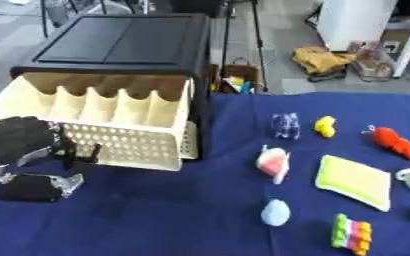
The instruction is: Pick up objects from table and place into drawer.
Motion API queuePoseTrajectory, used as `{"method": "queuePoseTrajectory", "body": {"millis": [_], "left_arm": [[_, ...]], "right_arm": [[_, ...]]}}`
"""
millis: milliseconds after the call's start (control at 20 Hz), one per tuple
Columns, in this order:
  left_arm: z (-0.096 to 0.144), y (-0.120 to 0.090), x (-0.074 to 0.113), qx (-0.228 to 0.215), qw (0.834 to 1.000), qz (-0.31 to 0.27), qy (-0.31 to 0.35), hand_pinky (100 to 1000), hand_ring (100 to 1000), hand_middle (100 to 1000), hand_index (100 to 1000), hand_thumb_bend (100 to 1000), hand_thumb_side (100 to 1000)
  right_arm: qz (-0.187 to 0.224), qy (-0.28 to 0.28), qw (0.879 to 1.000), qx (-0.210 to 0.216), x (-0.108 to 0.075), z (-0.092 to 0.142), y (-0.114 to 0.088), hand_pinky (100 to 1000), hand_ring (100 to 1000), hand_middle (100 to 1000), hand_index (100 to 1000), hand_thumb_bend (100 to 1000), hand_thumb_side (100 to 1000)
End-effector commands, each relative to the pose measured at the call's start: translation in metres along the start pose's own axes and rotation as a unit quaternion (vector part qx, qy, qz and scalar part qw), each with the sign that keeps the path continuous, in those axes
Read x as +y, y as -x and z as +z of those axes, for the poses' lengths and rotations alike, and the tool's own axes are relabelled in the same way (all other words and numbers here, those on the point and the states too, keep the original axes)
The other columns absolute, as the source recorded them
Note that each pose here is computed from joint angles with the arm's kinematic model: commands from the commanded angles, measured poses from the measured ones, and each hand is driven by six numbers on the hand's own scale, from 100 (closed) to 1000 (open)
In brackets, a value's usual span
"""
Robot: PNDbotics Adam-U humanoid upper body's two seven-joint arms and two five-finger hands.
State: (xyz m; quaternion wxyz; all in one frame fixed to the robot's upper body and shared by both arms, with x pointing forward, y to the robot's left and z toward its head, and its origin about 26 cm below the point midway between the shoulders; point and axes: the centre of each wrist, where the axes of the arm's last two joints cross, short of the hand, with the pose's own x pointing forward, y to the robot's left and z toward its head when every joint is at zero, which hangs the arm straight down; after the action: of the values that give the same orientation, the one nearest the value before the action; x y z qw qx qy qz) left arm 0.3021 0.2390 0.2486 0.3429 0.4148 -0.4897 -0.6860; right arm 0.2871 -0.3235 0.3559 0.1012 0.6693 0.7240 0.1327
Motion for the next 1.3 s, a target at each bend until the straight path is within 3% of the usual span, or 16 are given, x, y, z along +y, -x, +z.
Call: {"method": "queuePoseTrajectory", "body": {"millis": [50,650,1300], "left_arm": [[0.003,0.003,-0.001,-0.001,1.000,-0.001,0.006,100,100,100,434,100,852],[0.003,0.002,-0.005,-0.014,1.000,0.015,0.015,100,100,100,429,100,857],[0.010,0.016,0.011,0.014,0.999,0.008,-0.033,100,100,100,425,100,860]], "right_arm": [[0.006,0.019,1.000,-0.009,-0.003,-0.009,0.000,581,647,615,676,100,1000],[0.008,0.019,1.000,-0.009,-0.003,-0.009,0.001,581,647,616,676,100,1000],[0.011,0.017,1.000,-0.013,-0.004,-0.009,0.001,582,647,615,676,100,1000]]}}
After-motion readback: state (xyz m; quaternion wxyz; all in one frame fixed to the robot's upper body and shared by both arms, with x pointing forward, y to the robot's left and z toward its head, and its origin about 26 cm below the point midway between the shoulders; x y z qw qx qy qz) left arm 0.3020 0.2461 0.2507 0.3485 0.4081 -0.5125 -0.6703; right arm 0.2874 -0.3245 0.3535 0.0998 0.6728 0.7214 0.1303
